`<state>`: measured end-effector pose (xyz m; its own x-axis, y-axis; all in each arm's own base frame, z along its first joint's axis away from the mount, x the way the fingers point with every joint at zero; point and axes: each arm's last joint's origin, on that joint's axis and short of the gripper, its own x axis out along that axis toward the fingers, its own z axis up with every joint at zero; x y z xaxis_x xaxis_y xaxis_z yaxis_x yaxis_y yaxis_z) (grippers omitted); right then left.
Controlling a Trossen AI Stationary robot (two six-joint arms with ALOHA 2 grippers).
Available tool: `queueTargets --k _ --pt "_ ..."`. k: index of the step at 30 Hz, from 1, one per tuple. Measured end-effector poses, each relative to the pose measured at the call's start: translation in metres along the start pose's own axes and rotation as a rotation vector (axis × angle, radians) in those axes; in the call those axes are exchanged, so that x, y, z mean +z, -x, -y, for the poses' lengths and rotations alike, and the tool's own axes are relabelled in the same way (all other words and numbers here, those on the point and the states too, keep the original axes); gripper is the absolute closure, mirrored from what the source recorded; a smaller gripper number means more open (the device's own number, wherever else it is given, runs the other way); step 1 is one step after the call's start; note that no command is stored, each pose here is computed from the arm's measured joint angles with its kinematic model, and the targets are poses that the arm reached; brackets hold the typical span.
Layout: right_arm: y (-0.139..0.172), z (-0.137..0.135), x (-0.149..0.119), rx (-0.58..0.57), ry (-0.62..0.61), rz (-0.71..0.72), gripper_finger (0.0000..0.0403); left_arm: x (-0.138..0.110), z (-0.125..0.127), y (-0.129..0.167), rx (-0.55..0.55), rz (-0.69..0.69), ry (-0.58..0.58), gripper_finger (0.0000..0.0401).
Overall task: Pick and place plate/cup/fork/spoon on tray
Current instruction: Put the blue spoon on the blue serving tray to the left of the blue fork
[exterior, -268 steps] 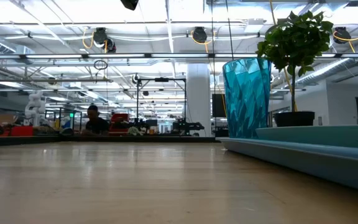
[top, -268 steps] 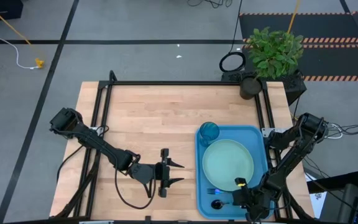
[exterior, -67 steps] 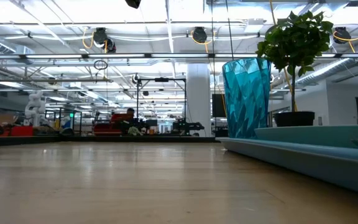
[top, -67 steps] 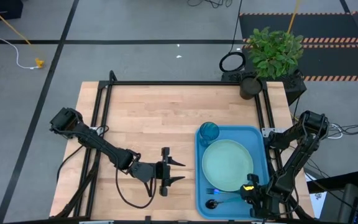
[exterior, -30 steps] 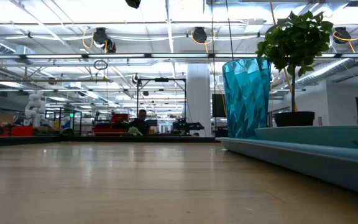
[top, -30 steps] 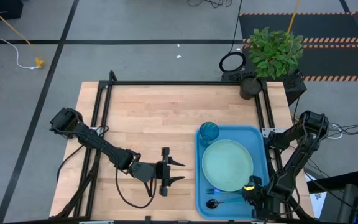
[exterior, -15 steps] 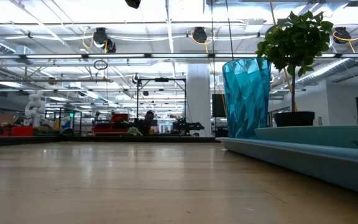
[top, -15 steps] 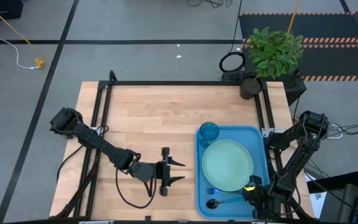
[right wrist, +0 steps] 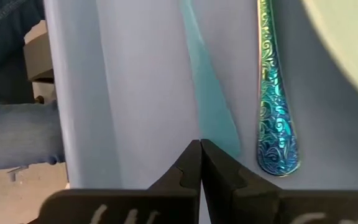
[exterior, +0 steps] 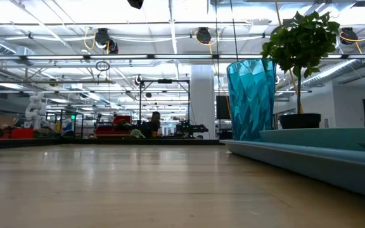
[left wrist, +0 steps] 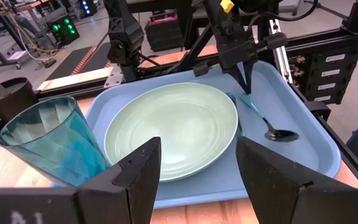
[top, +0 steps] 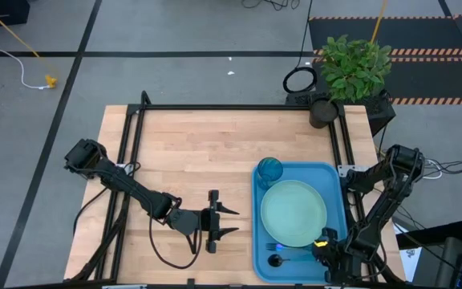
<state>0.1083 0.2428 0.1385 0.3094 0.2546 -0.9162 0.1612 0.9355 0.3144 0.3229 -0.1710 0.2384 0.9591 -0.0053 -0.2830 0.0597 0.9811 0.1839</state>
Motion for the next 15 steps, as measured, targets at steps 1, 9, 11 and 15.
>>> queueTargets --k 1,9,11,15 --pt "-0.0001 -0.0002 0.0000 0.002 0.000 0.000 0.0403 -0.0001 0.0000 0.0000 0.000 0.000 0.000 0.0190" --pt "-0.0009 0.0001 -0.0005 0.002 0.000 -0.010 0.0403 -0.0001 0.0000 0.0000 0.000 0.000 -0.001 0.0190" --pt "-0.0009 0.0002 -0.0005 0.002 0.000 -0.009 0.0403 -0.0001 0.0000 0.0000 0.000 0.000 -0.002 0.0190" --pt "-0.0008 -0.0010 -0.0002 0.015 0.008 -0.007 0.0403 -0.0001 0.0000 0.0000 0.000 0.000 -0.003 0.0190"
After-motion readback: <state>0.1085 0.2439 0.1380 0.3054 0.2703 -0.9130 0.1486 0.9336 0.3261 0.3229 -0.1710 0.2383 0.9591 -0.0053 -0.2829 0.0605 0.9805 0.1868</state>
